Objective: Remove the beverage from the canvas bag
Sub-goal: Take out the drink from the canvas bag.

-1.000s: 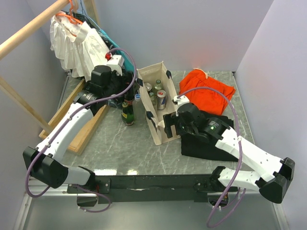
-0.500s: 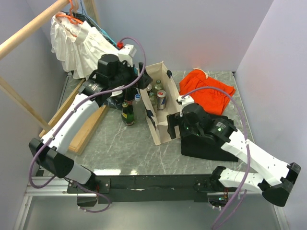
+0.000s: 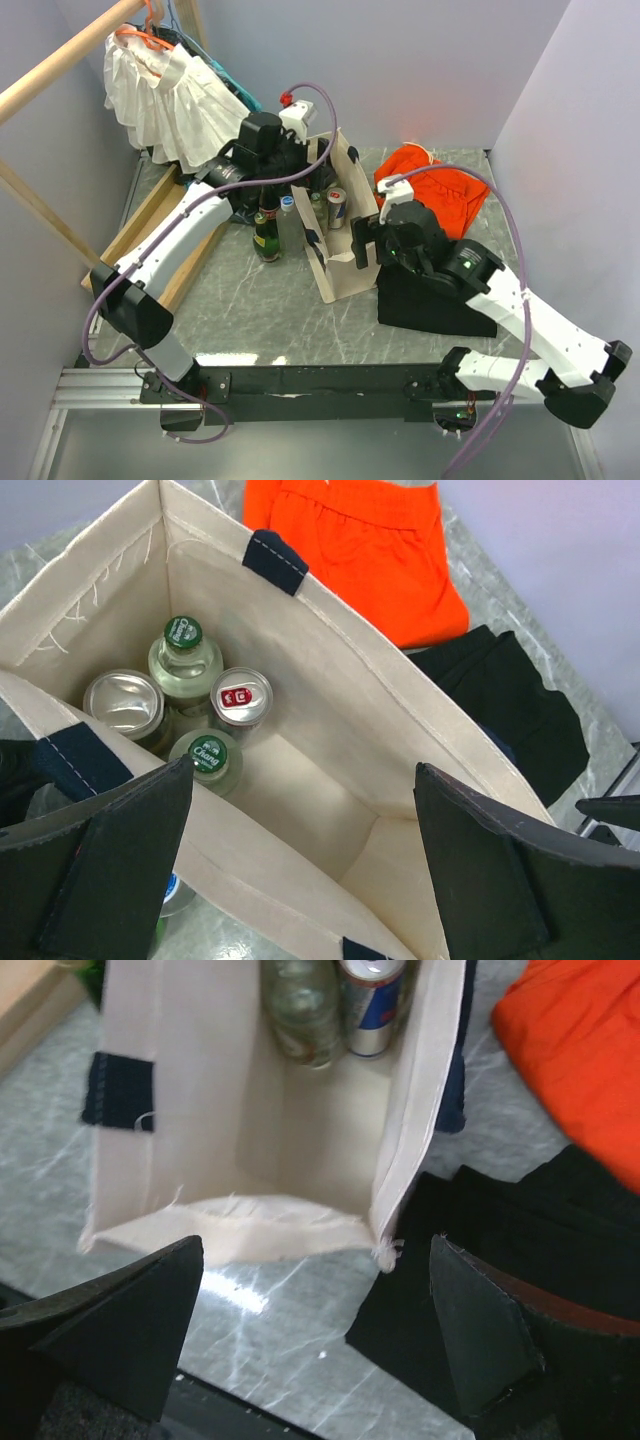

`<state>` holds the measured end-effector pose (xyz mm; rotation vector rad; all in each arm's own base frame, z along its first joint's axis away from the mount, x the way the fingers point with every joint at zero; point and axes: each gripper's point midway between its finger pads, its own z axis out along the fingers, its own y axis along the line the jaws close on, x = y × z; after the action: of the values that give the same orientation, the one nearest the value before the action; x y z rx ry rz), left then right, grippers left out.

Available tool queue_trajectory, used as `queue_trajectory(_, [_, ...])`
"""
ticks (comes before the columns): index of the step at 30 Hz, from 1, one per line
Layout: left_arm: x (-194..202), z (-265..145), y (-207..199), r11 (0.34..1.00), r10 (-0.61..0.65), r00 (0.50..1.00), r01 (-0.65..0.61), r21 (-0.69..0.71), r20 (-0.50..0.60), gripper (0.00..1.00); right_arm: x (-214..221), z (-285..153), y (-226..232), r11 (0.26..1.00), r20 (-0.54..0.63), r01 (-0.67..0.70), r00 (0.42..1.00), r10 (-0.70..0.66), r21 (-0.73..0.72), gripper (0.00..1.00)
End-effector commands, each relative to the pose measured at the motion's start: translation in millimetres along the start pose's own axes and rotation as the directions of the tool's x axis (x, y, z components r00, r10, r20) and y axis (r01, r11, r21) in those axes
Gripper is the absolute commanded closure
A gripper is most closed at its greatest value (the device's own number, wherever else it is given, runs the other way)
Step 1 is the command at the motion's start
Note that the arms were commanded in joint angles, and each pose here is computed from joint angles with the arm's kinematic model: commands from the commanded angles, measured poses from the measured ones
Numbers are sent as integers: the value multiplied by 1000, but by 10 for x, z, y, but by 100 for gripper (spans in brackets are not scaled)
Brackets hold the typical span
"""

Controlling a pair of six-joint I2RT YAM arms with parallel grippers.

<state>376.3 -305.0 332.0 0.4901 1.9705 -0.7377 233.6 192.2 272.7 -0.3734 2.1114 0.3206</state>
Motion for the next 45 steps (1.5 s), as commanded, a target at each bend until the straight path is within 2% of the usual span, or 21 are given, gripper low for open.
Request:
queue_trajectory(1, [-210, -66, -84, 999, 36, 997, -36, 0, 62, 4, -274, 84, -51, 997, 79, 19, 997, -24, 71, 0])
queue_trajectory(5, [-178, -43, -92, 999, 31, 998, -32, 3, 55, 4, -258, 228, -88, 992, 71, 25, 997, -34, 120, 0])
queue_trajectory(12, [-7, 69, -90, 1000, 28, 999, -27, 9, -23, 4, -220, 339, -116, 987, 61, 35, 997, -45, 155, 0])
queue_trajectory(18, [8, 100, -142, 999, 36, 999, -36, 27, -25, 4, -116, 410, -124, 986, 38, 34, 998, -41, 166, 0])
queue_trajectory(28, [-4, 93, -230, 995, 51, 999, -51, 82, -1, 4, 82, 411, -162, 984, -17, 52, 999, -50, 169, 0])
queue_trajectory(45, [221, 384, -241, 992, 45, 996, -35, 122, -75, 4, 347, 290, -158, 992, -74, 7, 997, 2, 130, 0])
